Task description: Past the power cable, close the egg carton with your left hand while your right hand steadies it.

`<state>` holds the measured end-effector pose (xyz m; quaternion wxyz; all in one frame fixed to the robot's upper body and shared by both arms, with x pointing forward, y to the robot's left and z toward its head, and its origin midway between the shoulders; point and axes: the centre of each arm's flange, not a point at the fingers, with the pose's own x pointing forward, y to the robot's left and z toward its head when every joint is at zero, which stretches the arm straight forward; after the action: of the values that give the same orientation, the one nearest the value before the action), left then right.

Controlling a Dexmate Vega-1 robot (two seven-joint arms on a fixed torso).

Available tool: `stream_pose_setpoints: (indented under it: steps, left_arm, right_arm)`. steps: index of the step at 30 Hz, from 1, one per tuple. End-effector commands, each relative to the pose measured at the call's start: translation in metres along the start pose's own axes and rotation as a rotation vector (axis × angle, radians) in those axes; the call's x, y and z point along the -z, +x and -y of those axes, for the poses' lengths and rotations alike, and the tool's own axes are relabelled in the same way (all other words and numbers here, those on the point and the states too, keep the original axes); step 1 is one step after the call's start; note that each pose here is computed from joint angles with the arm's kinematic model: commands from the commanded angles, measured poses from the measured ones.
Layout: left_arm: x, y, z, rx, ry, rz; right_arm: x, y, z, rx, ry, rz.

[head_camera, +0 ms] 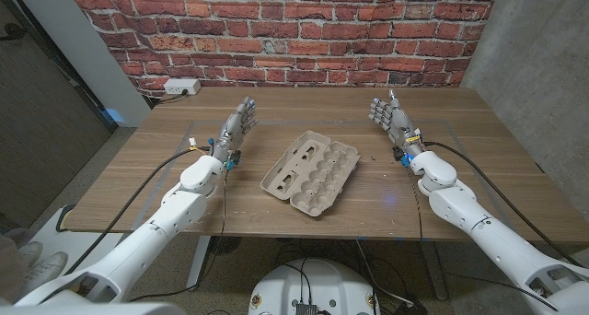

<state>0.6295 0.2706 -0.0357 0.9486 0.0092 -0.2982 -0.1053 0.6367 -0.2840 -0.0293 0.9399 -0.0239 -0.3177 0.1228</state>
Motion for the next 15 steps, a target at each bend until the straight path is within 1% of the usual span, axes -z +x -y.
stream_pose_setpoints:
  steps: [1, 2, 6, 8, 10, 13, 15]
  left_arm:
    - [0.001, -0.01, 0.021, -0.21, -0.035, 0.099]
    - [0.0, -0.011, 0.021, -0.221, -0.03, 0.099]
    - [0.0, -0.012, 0.022, -0.213, -0.041, 0.082]
    - [-0.001, -0.014, 0.022, -0.22, -0.026, 0.071]
    - [0.0, -0.015, 0.022, -0.23, -0.011, 0.059]
    - [0.004, -0.014, 0.022, -0.248, -0.01, 0.038]
    - [0.003, -0.012, 0.02, -0.26, 0.023, 0.035]
  right_arm:
    - [0.002, -0.001, 0.006, -0.067, -0.027, 0.009]
    - [0.001, -0.001, 0.007, -0.073, -0.041, 0.013]
    - [-0.001, 0.0, 0.011, -0.086, -0.05, 0.012]
    - [-0.002, 0.001, 0.014, -0.1, -0.067, 0.007]
    - [-0.005, 0.002, 0.016, -0.099, -0.082, 0.01]
    - [-0.008, 0.002, 0.017, -0.073, -0.091, 0.026]
    - [-0.008, 0.002, 0.016, -0.049, -0.083, 0.031]
